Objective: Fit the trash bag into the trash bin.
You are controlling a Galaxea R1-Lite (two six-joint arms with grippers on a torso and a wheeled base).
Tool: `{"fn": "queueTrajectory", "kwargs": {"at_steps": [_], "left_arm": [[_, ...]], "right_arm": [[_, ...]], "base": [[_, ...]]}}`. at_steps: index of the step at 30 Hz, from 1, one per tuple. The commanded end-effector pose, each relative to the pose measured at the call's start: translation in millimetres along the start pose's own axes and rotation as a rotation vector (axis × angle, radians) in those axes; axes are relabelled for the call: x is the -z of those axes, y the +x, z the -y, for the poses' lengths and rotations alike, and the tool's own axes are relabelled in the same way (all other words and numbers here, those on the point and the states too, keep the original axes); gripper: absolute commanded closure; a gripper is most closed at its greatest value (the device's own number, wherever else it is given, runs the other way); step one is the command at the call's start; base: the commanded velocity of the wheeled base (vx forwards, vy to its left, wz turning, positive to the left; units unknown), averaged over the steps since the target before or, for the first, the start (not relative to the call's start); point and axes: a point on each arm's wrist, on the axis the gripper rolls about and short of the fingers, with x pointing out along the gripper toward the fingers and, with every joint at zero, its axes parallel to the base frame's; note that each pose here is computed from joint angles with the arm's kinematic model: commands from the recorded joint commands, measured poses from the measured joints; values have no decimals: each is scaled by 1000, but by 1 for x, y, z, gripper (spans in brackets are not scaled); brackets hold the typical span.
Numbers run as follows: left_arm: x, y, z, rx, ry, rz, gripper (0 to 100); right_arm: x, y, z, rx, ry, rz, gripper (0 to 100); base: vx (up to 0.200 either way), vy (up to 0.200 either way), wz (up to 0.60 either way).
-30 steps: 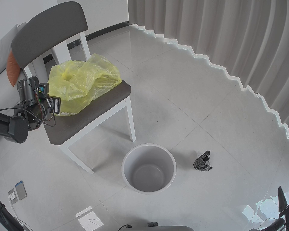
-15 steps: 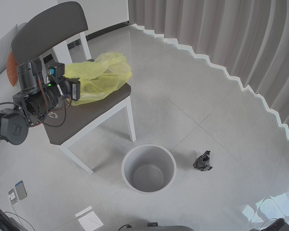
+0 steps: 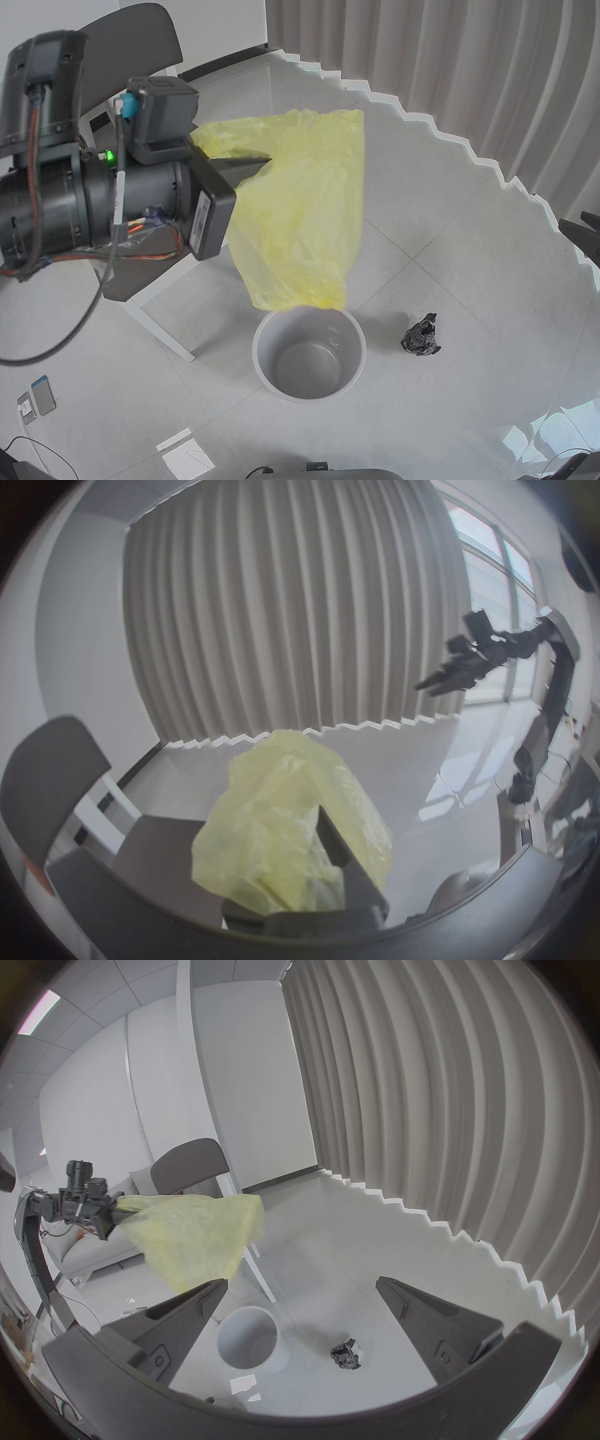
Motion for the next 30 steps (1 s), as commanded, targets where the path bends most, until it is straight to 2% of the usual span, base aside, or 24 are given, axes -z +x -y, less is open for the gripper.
{"fn": "queueTrajectory", "kwargs": {"at_steps": [1,5,9,15,19,23,30], "left_arm": [[-25,-29,9,67,99,75,100],[-18,-19,14,127,110,60,100],[-18,-12,15,137,187,68,100],[-21,-10,16,161,224,88,100],[-27,-7,14,165,247,114,100],[-44,-10,12,161,253,174,100],[-55,-16,16,179,257,212,100]], "right_arm": [[-4,36,2,-41,11,-71,0],[-2,39,2,-67,40,-86,0],[-1,42,3,-92,92,-95,0],[-3,50,3,-103,106,-108,0],[2,56,4,-124,112,-138,0],[9,72,3,-163,124,-186,0],[11,103,8,-189,140,-232,0]], "base": [[0,0,0],[0,0,0],[0,0,0],[0,0,0],[0,0,0],[0,0,0],[0,0,0]]}}
